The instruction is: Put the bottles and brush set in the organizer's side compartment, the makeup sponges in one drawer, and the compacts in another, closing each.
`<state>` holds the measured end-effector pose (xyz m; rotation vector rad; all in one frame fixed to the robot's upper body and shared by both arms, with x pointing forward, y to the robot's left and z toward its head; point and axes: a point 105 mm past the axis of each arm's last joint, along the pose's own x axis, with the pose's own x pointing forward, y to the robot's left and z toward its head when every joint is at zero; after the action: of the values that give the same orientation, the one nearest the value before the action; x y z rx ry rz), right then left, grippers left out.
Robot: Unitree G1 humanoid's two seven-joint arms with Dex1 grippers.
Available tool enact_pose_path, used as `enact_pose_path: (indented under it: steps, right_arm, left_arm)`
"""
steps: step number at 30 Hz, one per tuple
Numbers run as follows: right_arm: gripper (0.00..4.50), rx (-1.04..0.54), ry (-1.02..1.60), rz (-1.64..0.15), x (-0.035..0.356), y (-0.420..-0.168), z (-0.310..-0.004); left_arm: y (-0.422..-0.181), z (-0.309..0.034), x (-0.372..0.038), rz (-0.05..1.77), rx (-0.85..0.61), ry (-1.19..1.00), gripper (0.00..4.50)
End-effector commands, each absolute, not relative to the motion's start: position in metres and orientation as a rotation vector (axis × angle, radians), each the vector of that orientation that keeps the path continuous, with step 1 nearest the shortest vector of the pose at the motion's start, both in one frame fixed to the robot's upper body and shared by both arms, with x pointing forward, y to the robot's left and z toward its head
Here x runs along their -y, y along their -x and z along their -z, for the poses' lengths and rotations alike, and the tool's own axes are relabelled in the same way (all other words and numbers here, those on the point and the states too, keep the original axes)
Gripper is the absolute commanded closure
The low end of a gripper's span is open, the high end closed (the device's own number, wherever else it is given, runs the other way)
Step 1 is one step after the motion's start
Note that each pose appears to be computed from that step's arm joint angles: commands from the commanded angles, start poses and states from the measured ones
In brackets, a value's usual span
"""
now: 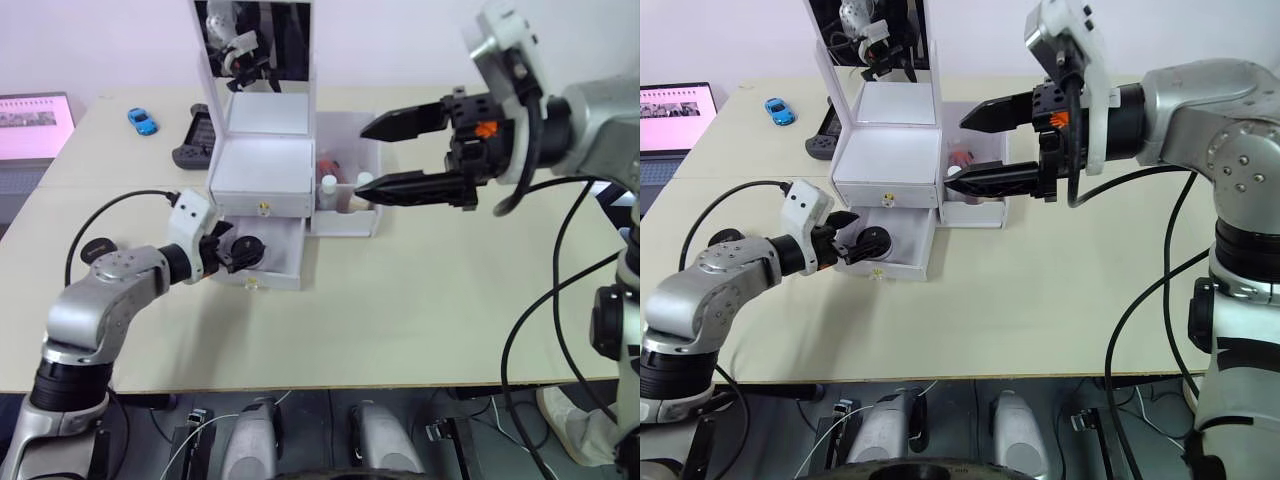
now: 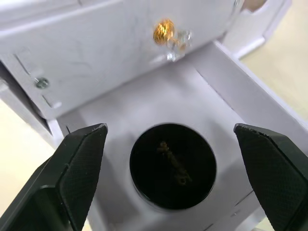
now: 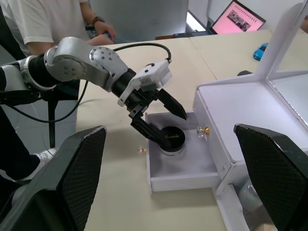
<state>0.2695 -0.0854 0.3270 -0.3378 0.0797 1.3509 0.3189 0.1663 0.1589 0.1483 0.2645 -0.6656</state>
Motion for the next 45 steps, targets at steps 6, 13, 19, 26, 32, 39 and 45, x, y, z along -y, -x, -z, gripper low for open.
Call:
enact_pose_path:
  steps: [6, 13, 19, 26, 32, 39, 45]
  right_arm:
    - [0.0, -0.009, 0.382, -1.328, 0.095, -0.28, -0.322]
    - [0.0, 0.061, 0.416, -1.377, 0.101, -0.283, -0.326]
    - [0.0, 0.032, 0.438, -1.349, 0.105, -0.301, -0.318]
    - [0.0, -0.011, 0.422, -1.324, 0.117, -0.317, -0.304]
    - [0.0, -0.017, 0.415, -1.337, 0.115, -0.319, -0.304]
    - [0.0, -0.038, 0.4, -1.334, 0.115, -0.318, -0.307]
    - [0.0, -0.059, 0.376, -1.333, 0.115, -0.315, -0.312]
  left_arm:
    - [-0.291, -0.189, -0.193, 0.664, -0.152, -0.179, 0.08]
    - [-0.26, -0.165, -0.298, 0.369, -0.151, -0.152, 0.08]
    - [-0.204, -0.137, -0.357, 0.2, -0.179, -0.206, 0.08]
    - [-0.14, -0.114, -0.401, -0.019, -0.191, -0.19, 0.08]
    - [-0.12, -0.111, -0.405, -0.094, -0.163, -0.155, 0.08]
    - [-0.127, -0.108, -0.399, -0.092, -0.149, -0.148, 0.08]
    - [-0.159, -0.121, -0.396, -0.109, -0.099, -0.075, 0.08]
